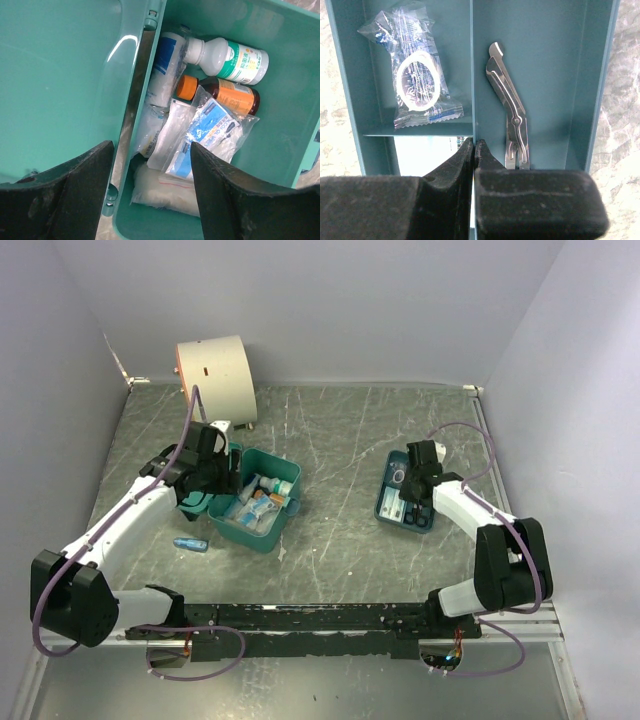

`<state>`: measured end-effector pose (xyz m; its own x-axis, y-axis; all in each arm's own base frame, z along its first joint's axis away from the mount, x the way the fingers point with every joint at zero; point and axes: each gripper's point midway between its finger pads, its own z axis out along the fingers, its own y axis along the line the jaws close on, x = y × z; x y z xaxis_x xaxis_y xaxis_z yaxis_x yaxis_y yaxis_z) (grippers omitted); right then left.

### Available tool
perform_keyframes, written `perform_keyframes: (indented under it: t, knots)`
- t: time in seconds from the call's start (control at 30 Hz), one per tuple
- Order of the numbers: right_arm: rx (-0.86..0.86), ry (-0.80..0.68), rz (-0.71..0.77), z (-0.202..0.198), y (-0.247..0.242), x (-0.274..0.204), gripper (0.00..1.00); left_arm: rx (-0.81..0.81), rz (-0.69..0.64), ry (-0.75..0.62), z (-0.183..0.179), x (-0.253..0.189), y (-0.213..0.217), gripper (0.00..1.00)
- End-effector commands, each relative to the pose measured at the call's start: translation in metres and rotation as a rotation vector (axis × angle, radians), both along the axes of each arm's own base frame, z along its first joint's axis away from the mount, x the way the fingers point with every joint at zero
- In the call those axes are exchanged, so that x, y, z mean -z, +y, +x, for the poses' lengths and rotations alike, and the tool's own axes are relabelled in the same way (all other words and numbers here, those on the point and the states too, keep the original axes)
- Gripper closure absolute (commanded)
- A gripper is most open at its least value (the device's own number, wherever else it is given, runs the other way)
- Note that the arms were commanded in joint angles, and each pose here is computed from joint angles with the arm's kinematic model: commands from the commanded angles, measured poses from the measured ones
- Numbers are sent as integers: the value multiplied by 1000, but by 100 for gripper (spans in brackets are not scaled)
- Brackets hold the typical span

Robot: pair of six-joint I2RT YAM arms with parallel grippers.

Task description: Organize the medicine kit

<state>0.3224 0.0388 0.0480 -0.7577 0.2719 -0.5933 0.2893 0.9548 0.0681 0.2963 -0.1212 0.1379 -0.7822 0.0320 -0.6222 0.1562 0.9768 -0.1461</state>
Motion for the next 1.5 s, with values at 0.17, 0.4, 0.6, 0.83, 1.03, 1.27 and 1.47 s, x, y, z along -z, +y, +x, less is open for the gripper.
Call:
perform_keyframes:
  t: [0.17,0.4,0.6,0.83,1.03,1.27,1.47]
  knots:
    - [13,-51,17,6,1,-18,100,177,-187,72,-23,-4,-40,37]
    - [13,-64,1,4,-3,-27,100,262,-319,109,-36,-2,-65,39]
    - [6,-58,-26,-2,-7,-29,100,312,-421,120,-39,-5,-84,39]
    - [2,-52,-47,-7,-11,-34,100,293,-386,65,-30,-16,-78,35]
    - [-33,-58,-45,-3,-8,-56,100,265,-330,2,-31,-26,-65,25]
    - [-123,-41,-28,2,8,-87,100,174,-274,-154,-26,-51,-41,25]
    - [-212,-52,-32,7,50,-121,100,2,-212,-347,-27,-85,-2,31]
